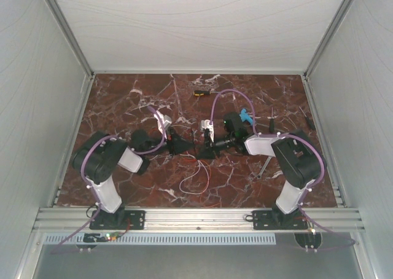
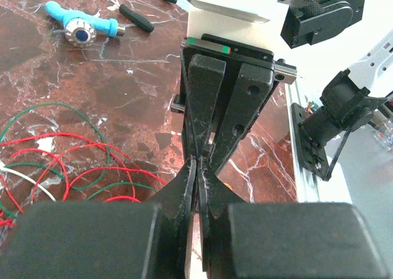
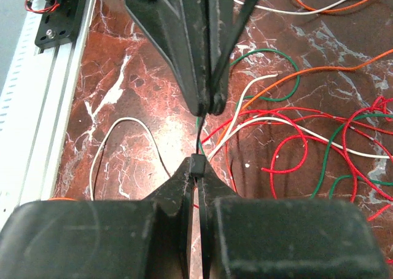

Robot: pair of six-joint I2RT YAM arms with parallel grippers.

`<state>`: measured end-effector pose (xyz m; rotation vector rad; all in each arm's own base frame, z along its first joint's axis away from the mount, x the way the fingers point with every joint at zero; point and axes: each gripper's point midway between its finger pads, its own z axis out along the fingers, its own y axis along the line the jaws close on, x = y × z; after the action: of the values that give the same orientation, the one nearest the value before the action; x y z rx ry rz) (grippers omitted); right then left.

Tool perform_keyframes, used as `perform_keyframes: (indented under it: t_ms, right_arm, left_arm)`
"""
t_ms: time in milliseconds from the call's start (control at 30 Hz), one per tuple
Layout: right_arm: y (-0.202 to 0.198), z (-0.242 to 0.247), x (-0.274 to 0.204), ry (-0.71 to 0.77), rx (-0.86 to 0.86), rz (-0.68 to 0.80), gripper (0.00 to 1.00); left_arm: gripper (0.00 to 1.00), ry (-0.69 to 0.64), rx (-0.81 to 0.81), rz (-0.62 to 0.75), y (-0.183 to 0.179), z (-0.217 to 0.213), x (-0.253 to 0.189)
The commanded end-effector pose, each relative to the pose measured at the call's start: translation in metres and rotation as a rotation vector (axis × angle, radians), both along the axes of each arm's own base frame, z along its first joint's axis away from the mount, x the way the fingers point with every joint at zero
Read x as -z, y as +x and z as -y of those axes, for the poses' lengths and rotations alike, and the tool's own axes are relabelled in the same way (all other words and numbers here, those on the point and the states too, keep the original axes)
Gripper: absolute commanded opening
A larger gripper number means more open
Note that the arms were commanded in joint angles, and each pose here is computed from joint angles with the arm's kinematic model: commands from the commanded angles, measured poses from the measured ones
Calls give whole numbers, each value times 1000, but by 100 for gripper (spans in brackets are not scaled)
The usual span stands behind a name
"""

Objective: Zip-tie the wires
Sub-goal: Tie the cable at the center of the board.

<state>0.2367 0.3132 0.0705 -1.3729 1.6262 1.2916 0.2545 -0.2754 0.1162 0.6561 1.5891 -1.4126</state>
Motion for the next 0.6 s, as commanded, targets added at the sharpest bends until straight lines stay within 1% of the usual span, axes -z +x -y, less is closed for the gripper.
perform_keyframes:
  t_ms: [0,167,267,400,500,567]
  right_arm:
    - [7,-2,-6,12,10,55,0]
    - [14,1,-8,5,25,41,0]
    - [15,2,-10,9,30,38,0]
    - [16,1,-10,21,25,32,0]
    - [15,0,-6,21,23,27,0]
    - [19,-1,-3,10,45,56,0]
  left_arm:
    - [0,-113,-33,283,-5,-8,-51]
    - [0,-81,-126,224,-10,-23,-33]
    - [0,-60,-147,205,-17,-29,-23]
    - [0,-61,-129,182,-25,-30,-22]
    - [0,-67,-80,184,-35,-24,-24]
    - [0,-79,-34,148,-41,-18,-24]
